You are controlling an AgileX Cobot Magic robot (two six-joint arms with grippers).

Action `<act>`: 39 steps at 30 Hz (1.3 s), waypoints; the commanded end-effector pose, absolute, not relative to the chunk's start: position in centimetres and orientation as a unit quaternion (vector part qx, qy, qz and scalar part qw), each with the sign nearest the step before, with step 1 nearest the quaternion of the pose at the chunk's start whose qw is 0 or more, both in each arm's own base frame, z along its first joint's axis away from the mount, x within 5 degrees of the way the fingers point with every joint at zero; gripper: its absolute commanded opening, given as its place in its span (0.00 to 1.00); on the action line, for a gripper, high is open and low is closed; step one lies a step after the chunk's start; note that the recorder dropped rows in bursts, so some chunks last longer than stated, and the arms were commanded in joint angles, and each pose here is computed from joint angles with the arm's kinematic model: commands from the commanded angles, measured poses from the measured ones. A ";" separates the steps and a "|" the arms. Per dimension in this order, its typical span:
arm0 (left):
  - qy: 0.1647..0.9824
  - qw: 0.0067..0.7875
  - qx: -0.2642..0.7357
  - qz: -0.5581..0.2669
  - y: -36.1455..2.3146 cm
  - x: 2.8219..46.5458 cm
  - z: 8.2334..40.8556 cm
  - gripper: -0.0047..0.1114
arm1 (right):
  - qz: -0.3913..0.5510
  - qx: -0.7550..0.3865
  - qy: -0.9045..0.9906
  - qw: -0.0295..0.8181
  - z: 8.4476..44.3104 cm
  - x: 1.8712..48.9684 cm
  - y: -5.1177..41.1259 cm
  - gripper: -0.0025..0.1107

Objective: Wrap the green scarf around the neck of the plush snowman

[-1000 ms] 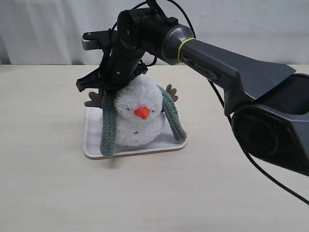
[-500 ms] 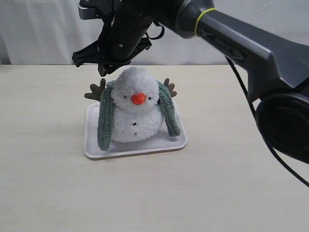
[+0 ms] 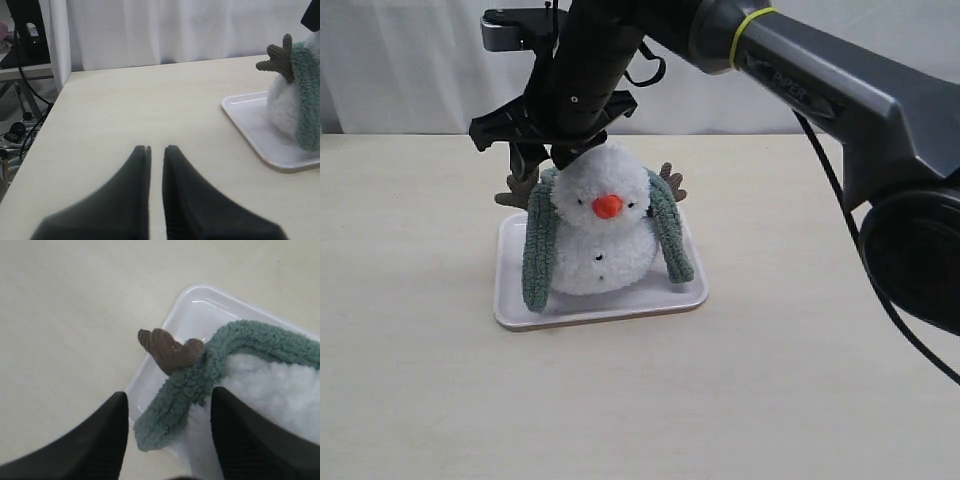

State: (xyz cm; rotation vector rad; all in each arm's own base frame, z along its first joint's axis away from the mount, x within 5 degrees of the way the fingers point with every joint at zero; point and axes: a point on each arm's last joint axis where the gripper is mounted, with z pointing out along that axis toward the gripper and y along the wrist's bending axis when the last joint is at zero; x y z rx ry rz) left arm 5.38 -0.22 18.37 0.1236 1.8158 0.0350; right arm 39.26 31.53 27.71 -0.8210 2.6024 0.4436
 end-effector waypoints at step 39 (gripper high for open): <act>0.784 0.619 0.053 0.016 -0.2 5.4 18.4 0.13 | 0.039 -0.152 0.962 0.222 16.2 33.0 38.0 0.45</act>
